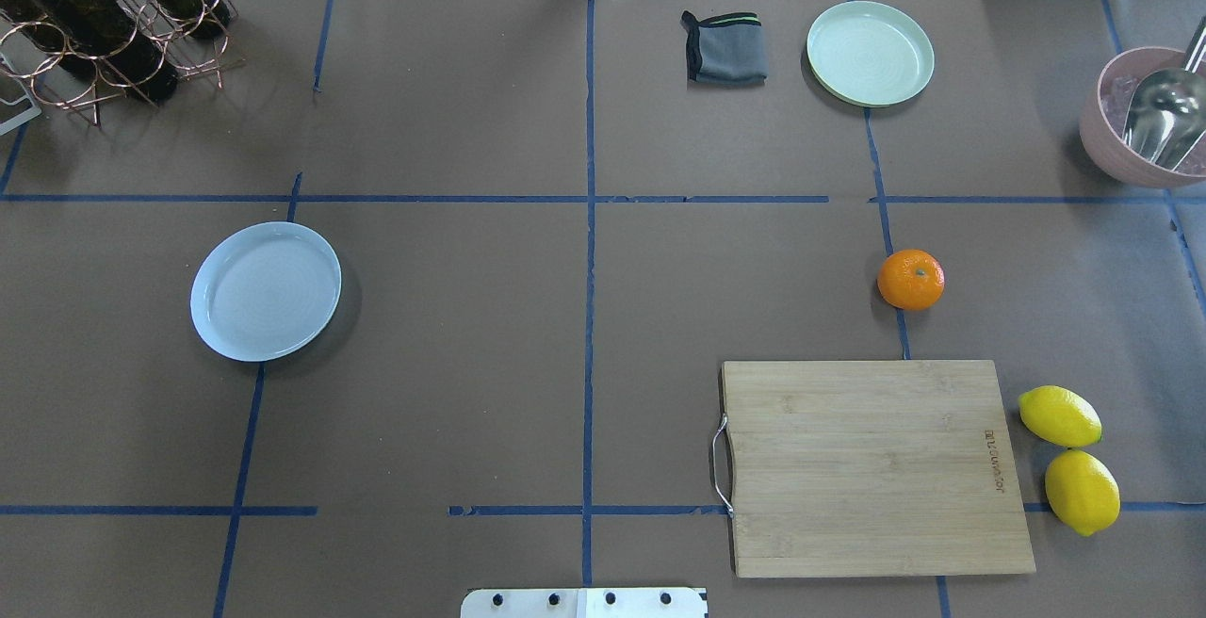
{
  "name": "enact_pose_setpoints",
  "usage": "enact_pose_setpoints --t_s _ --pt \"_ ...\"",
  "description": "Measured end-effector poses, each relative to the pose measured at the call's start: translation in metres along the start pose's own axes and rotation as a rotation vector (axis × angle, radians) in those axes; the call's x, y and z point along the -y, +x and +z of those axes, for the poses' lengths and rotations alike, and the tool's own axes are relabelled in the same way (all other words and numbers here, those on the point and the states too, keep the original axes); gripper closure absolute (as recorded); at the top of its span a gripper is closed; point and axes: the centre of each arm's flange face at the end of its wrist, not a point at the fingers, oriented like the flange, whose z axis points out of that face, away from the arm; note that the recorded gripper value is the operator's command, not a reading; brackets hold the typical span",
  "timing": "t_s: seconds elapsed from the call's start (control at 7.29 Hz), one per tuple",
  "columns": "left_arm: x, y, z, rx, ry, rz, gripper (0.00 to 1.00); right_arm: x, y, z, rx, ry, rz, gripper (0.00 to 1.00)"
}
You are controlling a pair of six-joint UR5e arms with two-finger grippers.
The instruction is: Pick orange to plate
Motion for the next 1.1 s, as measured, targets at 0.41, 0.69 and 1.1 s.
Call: enact_pose_setpoints --t_s 0.41,0.69,1.1 --pt "0.004 0.021 -0.006 0.001 0.180 0.172 0.00 -0.005 -0.002 0.008 0.004 -0.009 -0.006 0.00" --pt "-0.013 0.055 0.030 -0.143 0.193 0.064 0.00 -0.011 0.002 0.011 0.003 -0.019 0.013 0.00" --pt "-0.036 0.117 0.107 -0.127 0.229 -0.250 0.25 -0.022 0.005 0.013 0.003 -0.029 0.024 0.00"
